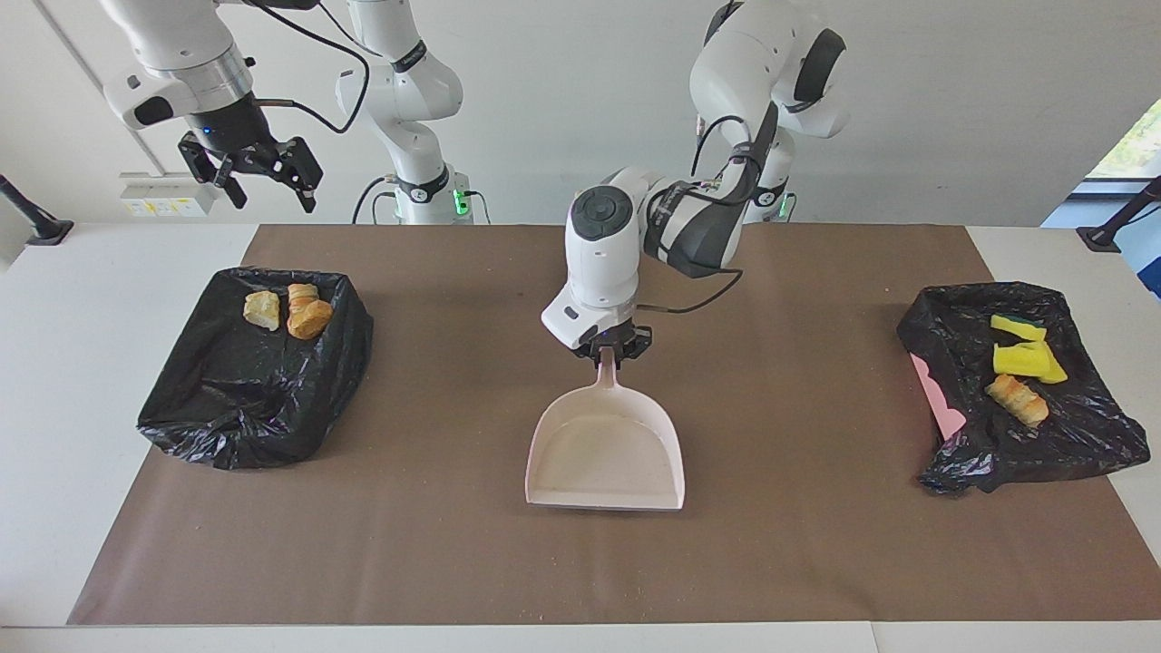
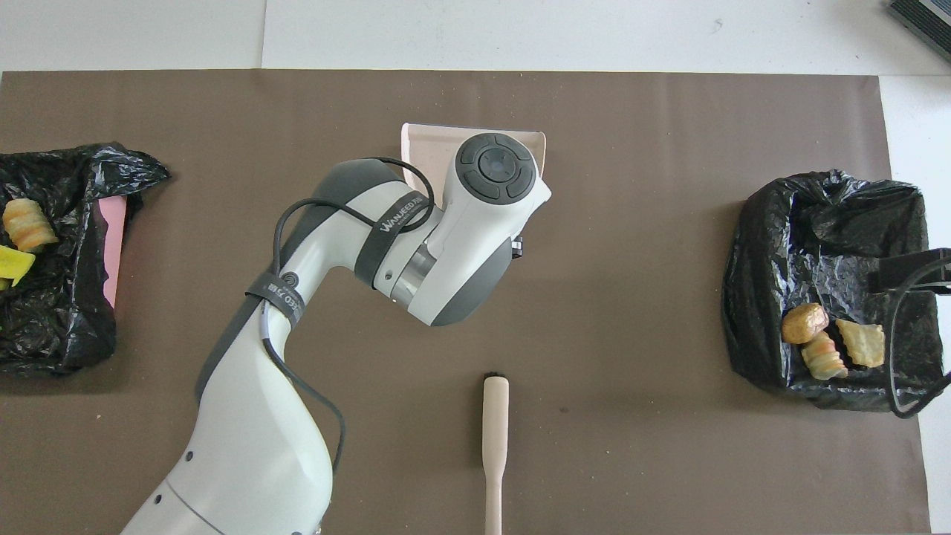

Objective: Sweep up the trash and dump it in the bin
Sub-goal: 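Place the empty dustpan at the table center with the left gripper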

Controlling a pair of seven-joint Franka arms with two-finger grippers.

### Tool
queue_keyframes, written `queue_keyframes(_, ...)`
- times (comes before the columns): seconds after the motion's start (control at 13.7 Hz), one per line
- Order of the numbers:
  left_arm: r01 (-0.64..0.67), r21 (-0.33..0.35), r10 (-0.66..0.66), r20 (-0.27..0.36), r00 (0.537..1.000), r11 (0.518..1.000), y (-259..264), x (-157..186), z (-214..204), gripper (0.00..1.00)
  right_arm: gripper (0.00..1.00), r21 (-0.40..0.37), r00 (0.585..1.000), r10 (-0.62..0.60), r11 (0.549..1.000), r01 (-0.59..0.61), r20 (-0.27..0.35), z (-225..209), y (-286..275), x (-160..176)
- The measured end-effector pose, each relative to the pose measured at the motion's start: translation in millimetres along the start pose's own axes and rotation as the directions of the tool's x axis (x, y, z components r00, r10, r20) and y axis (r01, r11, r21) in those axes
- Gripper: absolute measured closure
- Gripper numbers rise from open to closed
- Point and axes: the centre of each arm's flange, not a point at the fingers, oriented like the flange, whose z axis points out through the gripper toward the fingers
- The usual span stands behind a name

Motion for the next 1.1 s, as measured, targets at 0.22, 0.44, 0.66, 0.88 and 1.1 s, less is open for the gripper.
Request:
queue_keyframes(0.22,0.021,-0.075,-0.020,0.012,1.000,0.997,19.7,1.6,25.6,0.69,0.00,0.000,1.000,-0.013,1.000,0.013,-0.018,-1.6,-0.1,1.9)
queue_keyframes(0.44,0.033,-0.102,-0.031,0.021,0.999,0.994,22.2,0.9,34.7,0.69,0.00,0.000,1.000,-0.013,1.000,0.013,-0.023,-2.0,-0.1,2.4)
queue_keyframes(0.66,0.022,-0.060,-0.019,0.041,0.999,0.998,16.8,-1.3,35.9,0.69,0.00,0.000,1.000,-0.012,1.000,0.012,-0.023,-2.0,0.1,2.4)
queue_keyframes(0.88,0.018,-0.039,-0.016,0.049,0.999,0.999,14.1,-2.4,36.2,0.69,0.00,0.000,1.000,-0.020,1.000,0.020,-0.023,-2.1,-3.7,2.3)
queue_keyframes(1.1,0.020,-0.027,-0.018,0.060,0.998,0.999,10.7,-3.1,34.3,0.39,0.00,-0.001,0.999,-0.026,1.000,0.026,-0.023,-2.1,-7.2,2.2)
